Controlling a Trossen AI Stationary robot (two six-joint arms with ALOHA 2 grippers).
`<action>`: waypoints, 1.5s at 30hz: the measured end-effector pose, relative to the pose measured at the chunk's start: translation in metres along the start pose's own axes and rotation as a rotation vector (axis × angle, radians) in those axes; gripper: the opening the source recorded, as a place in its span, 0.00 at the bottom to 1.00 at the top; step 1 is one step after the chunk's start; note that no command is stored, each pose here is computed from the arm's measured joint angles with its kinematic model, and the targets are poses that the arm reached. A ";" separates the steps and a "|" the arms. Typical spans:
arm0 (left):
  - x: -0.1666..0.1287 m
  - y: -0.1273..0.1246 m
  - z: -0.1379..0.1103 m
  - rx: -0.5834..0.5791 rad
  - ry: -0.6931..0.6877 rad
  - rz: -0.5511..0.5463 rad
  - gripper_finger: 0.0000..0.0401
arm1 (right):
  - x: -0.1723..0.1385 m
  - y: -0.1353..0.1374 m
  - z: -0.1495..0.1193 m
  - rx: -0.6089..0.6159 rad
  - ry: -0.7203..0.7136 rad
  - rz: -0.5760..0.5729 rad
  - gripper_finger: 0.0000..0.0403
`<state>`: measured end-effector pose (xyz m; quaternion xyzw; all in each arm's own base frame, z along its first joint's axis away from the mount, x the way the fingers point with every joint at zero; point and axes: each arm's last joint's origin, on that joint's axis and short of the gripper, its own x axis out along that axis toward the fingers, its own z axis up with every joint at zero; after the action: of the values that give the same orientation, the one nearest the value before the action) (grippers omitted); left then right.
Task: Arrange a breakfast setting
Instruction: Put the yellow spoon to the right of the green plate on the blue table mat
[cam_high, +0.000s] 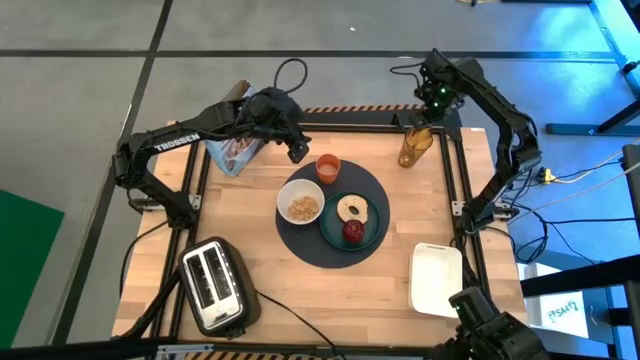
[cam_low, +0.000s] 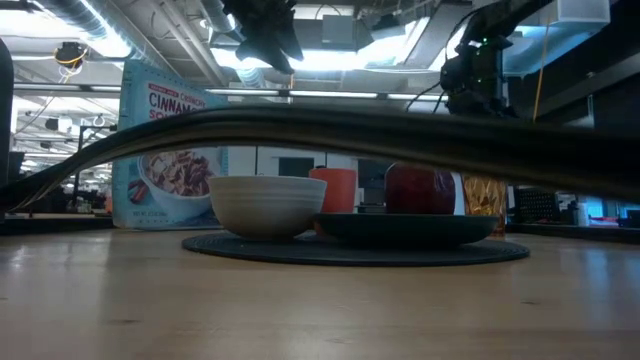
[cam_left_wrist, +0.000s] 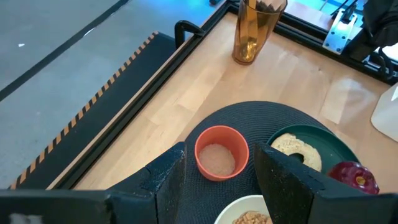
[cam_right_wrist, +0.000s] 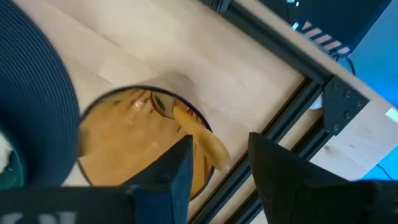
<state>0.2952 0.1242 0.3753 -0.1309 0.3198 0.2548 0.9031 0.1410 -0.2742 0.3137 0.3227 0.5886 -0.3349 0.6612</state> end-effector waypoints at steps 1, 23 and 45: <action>0.000 0.000 0.000 0.000 0.000 0.000 0.45 | 0.004 0.000 -0.001 0.000 0.011 0.001 0.35; 0.000 0.000 0.000 0.000 -0.001 0.001 0.45 | 0.017 0.000 -0.003 0.002 0.034 0.013 0.22; 0.000 0.002 0.000 0.000 -0.001 0.004 0.45 | -0.002 0.004 -0.017 -0.003 -0.004 0.065 0.04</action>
<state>0.2946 0.1258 0.3754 -0.1301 0.3195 0.2568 0.9028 0.1349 -0.2581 0.3140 0.3398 0.5770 -0.3129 0.6735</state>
